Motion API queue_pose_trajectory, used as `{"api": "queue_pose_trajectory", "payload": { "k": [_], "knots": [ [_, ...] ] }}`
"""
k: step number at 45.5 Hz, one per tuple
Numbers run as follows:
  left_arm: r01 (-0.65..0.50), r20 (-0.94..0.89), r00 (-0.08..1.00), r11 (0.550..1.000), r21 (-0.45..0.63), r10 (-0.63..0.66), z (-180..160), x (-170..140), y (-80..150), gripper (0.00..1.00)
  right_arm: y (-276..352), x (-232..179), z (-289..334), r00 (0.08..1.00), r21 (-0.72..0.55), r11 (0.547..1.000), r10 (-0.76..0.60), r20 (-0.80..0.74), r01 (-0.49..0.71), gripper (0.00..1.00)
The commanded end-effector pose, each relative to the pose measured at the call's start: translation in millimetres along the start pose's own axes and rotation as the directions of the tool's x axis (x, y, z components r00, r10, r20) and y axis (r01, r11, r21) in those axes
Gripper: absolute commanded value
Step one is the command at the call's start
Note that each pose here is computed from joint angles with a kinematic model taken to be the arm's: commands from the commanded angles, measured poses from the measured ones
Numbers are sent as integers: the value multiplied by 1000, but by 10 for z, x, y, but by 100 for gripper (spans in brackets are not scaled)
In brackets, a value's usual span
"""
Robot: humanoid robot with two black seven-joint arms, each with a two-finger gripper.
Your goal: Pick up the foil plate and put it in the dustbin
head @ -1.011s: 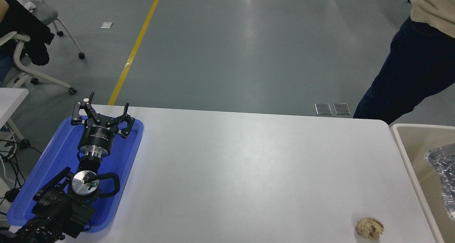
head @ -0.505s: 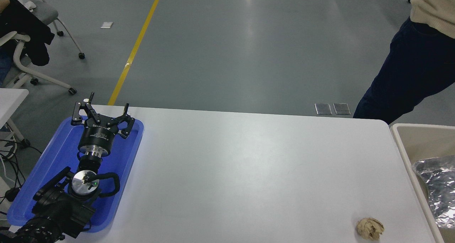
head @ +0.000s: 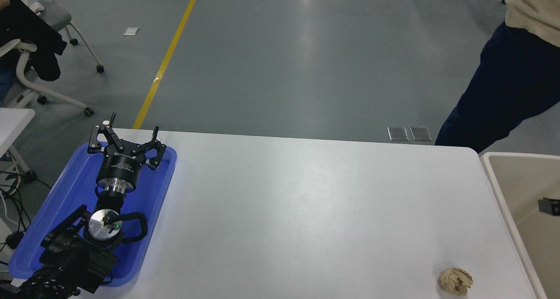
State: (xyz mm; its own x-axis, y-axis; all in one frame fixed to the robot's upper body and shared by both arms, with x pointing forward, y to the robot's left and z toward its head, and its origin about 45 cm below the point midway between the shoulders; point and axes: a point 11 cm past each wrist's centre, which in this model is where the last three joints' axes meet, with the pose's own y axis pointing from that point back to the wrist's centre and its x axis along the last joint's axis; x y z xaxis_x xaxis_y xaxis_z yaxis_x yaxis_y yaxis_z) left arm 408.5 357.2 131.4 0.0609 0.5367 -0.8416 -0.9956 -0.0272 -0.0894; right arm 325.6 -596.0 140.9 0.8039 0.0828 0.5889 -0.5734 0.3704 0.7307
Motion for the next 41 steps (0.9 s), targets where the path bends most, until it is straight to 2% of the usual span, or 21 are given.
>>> {"api": "queue_pose_trajectory", "payload": {
  "k": [1, 10, 20, 30, 41],
  "knots": [
    [2, 0, 1000, 1000, 0, -2, 1, -6, -5, 100, 103, 348, -230, 993, 100, 994, -43, 114, 31, 100],
    [2, 0, 1000, 1000, 2, -2, -1, -6, -5, 100, 462, 594, -533, 970, 247, 963, -159, 186, 111, 100],
    [4, -1, 1000, 1000, 2, -4, -2, -12, -7, 100, 945, 717, -957, 957, 365, 902, -277, 81, 230, 100],
    [3, 0, 1000, 1000, 2, -3, -1, -8, -5, 100, 1395, 969, -1324, 949, 418, 857, -313, -41, 300, 100],
    [2, 0, 1000, 1000, 4, -2, -4, -2, 0, 100, 1819, 1311, -1838, 940, 485, 813, -336, -60, 322, 100]
  ]
}}
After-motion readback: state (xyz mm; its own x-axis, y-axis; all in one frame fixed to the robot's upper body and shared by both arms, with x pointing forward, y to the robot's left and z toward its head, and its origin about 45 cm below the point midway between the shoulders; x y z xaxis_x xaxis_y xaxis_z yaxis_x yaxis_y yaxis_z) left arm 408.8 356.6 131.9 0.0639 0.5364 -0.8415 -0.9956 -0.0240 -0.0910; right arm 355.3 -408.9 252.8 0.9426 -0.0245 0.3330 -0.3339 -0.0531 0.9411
